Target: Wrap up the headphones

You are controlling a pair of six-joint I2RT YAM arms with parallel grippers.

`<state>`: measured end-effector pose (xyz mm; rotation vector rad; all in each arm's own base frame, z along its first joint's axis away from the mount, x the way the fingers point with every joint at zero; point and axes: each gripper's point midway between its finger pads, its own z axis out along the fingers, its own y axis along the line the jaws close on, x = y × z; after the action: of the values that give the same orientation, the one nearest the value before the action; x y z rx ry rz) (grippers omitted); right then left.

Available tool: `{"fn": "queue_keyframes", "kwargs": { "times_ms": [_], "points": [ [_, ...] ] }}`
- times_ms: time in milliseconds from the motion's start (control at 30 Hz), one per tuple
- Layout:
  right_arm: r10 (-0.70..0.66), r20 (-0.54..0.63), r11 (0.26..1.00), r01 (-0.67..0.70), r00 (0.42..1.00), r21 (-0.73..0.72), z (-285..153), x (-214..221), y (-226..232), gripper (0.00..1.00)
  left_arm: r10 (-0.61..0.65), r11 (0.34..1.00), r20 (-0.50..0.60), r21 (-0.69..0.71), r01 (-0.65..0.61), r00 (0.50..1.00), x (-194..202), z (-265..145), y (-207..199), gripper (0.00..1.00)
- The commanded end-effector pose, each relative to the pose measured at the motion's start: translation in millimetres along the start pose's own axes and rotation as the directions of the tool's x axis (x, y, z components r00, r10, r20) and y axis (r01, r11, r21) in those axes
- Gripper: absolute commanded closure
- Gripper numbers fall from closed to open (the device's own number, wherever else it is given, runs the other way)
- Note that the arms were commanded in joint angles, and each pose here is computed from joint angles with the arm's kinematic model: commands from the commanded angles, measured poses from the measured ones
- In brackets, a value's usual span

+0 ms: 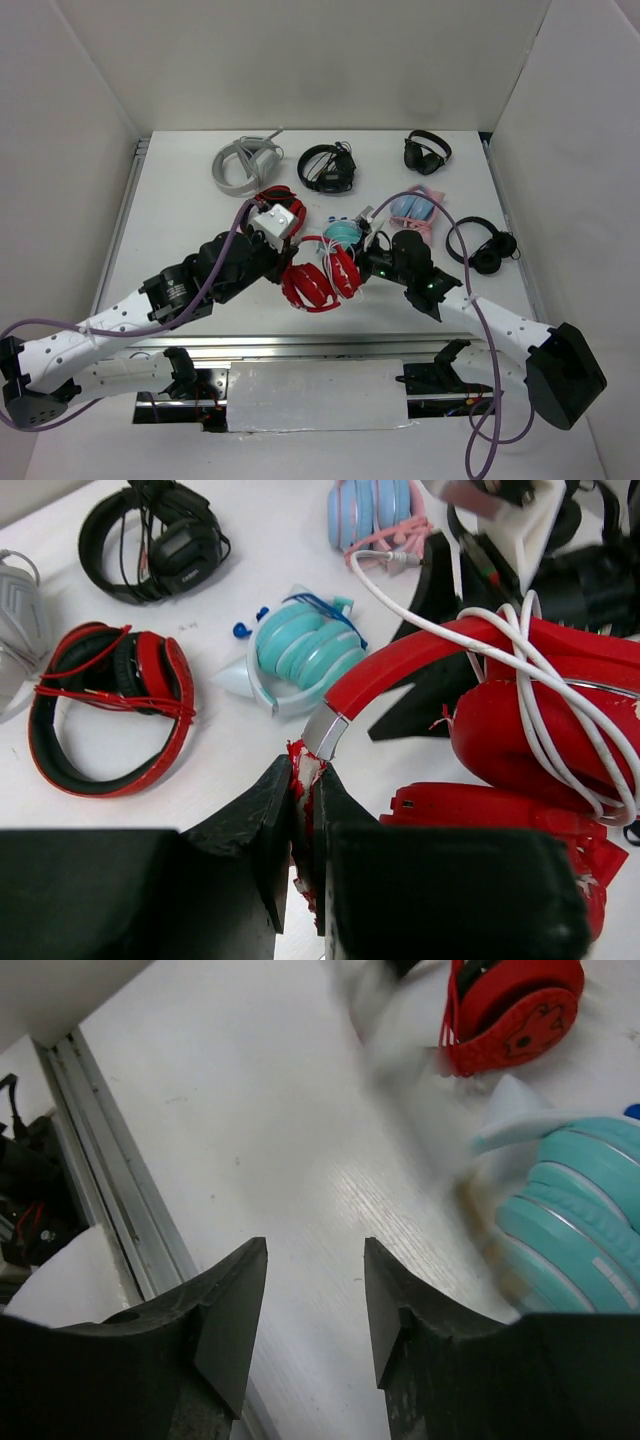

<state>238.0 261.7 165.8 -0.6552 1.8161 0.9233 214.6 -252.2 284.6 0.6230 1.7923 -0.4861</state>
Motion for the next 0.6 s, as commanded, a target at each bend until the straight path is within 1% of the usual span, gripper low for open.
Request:
{"fn": "queue_keyframes", "kwargs": {
  "times_ms": [0, 100, 233, 300, 367, 400, 433, 467, 533, 567],
  "points": [
    [-0.053, 0.149, 0.992, 0.069, 0.987, -0.103, -6.9, -29.8, 24.7, 0.48, -0.121, 0.992, 0.198, 0.0, 0.124, 0.973, -68.7, -10.8, 0.1, 1.0],
    [-0.036, 0.162, 0.995, 0.05, 0.986, -0.083, -11.2, -25.9, 22.2, 0.47, -0.127, 0.991, 0.2, -0.02, 0.133, 0.972, -75.3, -12.2, 3.6, 1.0],
    [0.002, 0.142, 0.999, 0.003, 0.99, -0.035, -16.9, -15.2, 14.2, 0.46, -0.141, 0.984, 0.195, -0.084, 0.16, 0.971, -74.6, -13.7, 15.0, 1.0],
    [0.02, 0.145, 1.0, -0.02, 0.989, -0.001, -21.8, -10.3, 8.6, 0.37, -0.149, 0.973, 0.197, -0.143, 0.179, 0.969, -70.5, -14.3, 26.3, 1.0],
    [0.028, 0.149, 0.999, -0.031, 0.988, 0.019, -25.8, -4.6, 4.3, 0.35, -0.169, 0.964, 0.191, -0.172, 0.203, 0.967, -67.5, -15.8, 32.3, 1.0],
    [0.04, 0.142, 0.999, -0.045, 0.989, 0.031, -27.8, 4.1, 1.0, 0.21, -0.17, 0.959, 0.182, -0.196, 0.205, 0.969, -63.8, -17.2, 37.3, 1.0],
    [0.049, 0.155, 0.998, -0.056, 0.987, 0.041, -30.9, 4.1, -0.5, 0.1, -0.177, 0.956, 0.184, -0.203, 0.213, 0.967, -63.6, -18.3, 39.4, 1.0],
    [0.057, 0.154, 0.996, -0.067, 0.986, 0.058, -32.6, 7.0, -4.3, 0.0, -0.194, 0.95, 0.191, -0.207, 0.233, 0.962, -63.7, -21.0, 40.8, 1.0],
    [0.104, 0.151, 0.986, -0.122, 0.983, 0.112, -36.6, 15.6, -14.6, 0.0, -0.199, 0.944, 0.176, -0.231, 0.237, 0.964, -57.7, -23.8, 45.8, 1.0],
    [0.101, 0.189, 0.98, -0.131, 0.977, 0.153, -41.7, 9.1, -21.7, 0.0, -0.218, 0.936, 0.182, -0.24, 0.258, 0.959, -56.0, -25.8, 48.6, 1.0]
  ]
}}
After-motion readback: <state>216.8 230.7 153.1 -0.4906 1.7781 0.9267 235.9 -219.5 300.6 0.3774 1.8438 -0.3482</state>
